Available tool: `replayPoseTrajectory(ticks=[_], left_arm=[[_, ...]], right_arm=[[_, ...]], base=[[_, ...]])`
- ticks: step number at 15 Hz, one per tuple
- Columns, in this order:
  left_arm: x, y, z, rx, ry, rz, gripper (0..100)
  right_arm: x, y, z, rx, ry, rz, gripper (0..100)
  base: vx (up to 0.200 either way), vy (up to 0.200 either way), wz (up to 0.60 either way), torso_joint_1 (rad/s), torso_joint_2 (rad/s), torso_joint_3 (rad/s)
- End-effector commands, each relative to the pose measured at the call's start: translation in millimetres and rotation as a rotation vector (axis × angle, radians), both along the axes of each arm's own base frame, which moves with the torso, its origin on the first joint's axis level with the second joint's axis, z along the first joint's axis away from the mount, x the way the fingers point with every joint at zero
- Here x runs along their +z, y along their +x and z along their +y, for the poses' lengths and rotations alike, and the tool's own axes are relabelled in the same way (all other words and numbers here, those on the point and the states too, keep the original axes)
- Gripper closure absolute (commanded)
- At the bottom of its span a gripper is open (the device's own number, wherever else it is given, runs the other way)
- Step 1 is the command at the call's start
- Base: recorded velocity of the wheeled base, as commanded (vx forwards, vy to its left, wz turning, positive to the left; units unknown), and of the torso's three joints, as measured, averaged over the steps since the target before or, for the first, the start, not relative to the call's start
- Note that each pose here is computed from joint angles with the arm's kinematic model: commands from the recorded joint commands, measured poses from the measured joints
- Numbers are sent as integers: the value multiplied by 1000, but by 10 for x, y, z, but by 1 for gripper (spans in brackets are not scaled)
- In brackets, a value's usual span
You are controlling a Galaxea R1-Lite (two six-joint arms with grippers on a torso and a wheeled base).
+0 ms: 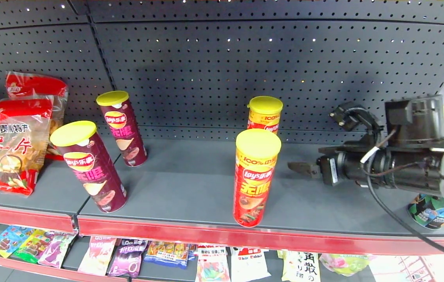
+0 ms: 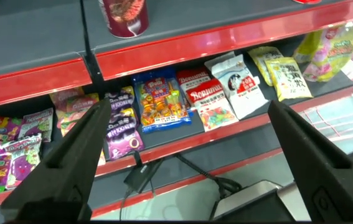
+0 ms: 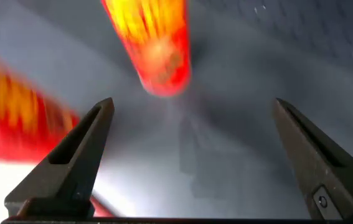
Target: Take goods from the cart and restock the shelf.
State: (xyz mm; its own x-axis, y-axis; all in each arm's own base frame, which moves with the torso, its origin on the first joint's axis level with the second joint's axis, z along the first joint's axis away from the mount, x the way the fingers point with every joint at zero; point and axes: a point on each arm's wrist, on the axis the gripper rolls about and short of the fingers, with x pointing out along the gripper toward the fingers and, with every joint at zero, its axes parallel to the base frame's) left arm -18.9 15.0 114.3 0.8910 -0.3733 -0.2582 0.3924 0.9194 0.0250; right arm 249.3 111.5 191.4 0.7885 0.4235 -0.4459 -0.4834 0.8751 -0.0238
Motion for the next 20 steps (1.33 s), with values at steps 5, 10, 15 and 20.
replayPoseTrajectory(ticks=[5, 10, 15, 20], left_arm=[[98, 168, -110, -54, 78, 94, 0], [254, 544, -350, -83, 97, 141, 0], [345, 1096, -716, -172, 76, 170, 0], [254, 1739, -1124, -166, 115, 236, 0]], right_arm=[[-109, -1810, -800, -51, 68, -258, 0], [-328, -2569, -1194, -395, 0, -318, 0], [-625, -2921, -1234, -574, -22, -336, 0], [-671, -2905, -1232, -574, -25, -325, 0]], base=[[0, 0, 0, 0, 0, 0], [0, 0, 0, 0, 0, 0], [0, 0, 0, 0, 0, 0], [0, 0, 0, 0, 0, 0]])
